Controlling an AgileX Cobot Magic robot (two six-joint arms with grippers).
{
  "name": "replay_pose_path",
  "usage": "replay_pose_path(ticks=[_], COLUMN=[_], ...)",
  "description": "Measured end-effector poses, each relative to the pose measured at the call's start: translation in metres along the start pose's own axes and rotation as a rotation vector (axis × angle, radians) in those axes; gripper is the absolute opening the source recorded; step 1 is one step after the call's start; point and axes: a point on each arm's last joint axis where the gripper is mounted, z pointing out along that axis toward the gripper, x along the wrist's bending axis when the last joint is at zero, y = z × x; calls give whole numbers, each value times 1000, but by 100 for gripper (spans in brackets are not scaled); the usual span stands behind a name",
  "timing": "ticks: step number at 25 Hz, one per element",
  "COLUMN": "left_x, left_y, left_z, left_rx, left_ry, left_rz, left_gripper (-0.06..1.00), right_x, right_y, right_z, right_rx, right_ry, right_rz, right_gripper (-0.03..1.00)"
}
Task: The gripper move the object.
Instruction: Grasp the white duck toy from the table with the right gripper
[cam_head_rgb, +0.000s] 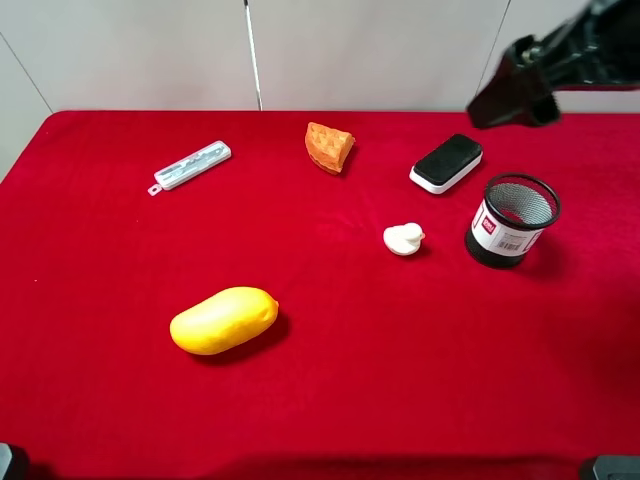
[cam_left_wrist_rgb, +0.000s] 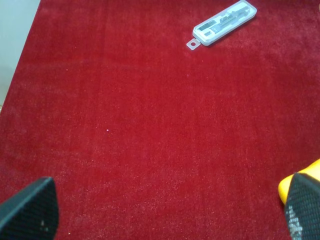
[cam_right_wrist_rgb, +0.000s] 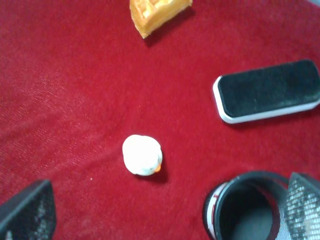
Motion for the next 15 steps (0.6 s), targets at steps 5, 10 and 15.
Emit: replay_pose_path(ticks=[5, 10, 15], left_x=[0, 0, 0], left_y=[0, 0, 0], left_z=[0, 0, 0], left_rx=[0, 0, 0], left_ry=[0, 0, 0], left_rz=[0, -1, -1], left_gripper=[89, 89, 89], right_x=[6, 12, 13], right_y=[18, 30, 32], right_z=[22, 48, 79], right_rx=[39, 90, 164], right_ry=[16, 32, 43], right_rz=[-48, -88, -112], right_gripper=[69, 69, 69])
